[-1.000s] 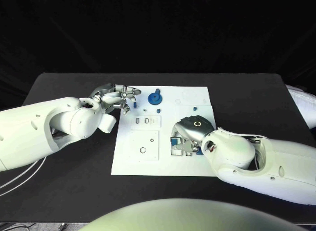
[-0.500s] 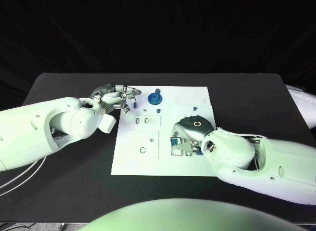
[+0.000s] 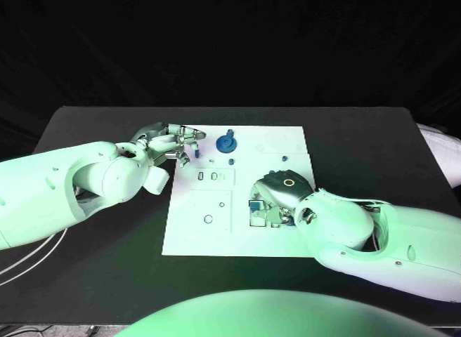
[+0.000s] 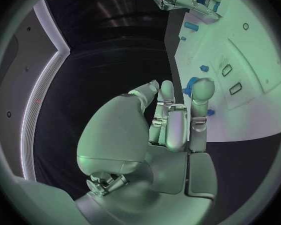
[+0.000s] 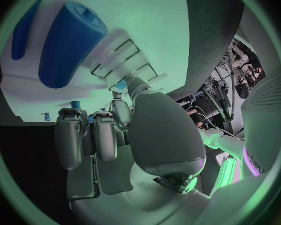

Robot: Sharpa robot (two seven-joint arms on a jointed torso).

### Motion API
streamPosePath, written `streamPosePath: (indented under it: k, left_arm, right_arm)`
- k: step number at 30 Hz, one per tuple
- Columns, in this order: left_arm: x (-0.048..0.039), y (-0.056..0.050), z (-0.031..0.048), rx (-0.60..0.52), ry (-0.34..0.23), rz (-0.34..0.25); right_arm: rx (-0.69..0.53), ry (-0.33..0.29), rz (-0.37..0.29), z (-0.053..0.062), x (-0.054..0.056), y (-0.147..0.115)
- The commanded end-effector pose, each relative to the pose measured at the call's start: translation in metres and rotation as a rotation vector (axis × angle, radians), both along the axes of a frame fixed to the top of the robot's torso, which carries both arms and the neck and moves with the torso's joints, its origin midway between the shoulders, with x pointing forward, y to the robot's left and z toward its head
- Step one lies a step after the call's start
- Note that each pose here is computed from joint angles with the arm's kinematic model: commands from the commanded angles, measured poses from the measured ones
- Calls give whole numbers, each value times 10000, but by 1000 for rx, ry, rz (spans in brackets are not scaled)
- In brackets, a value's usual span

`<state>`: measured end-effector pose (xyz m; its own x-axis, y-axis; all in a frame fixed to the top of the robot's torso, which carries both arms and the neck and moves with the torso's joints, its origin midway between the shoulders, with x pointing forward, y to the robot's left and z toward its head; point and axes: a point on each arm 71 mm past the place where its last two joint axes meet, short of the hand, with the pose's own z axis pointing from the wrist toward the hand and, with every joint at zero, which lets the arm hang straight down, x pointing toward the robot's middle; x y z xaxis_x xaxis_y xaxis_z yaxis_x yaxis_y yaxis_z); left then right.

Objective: Assemble the parts on the task board

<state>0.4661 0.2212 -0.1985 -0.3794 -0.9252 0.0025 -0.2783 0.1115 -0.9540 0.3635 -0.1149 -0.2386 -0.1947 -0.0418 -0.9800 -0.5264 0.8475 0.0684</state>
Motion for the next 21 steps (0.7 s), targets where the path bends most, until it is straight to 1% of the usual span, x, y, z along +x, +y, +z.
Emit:
streamPosePath:
  k: [1,21]
  left_arm:
    - [-6,-22,2,-1,0,-21]
    - [-2,-15,-6,3,7,-22]
  right_arm:
    - [29,-24,6,39,-6,-4]
    - [88,-43,4,106,-45,-63]
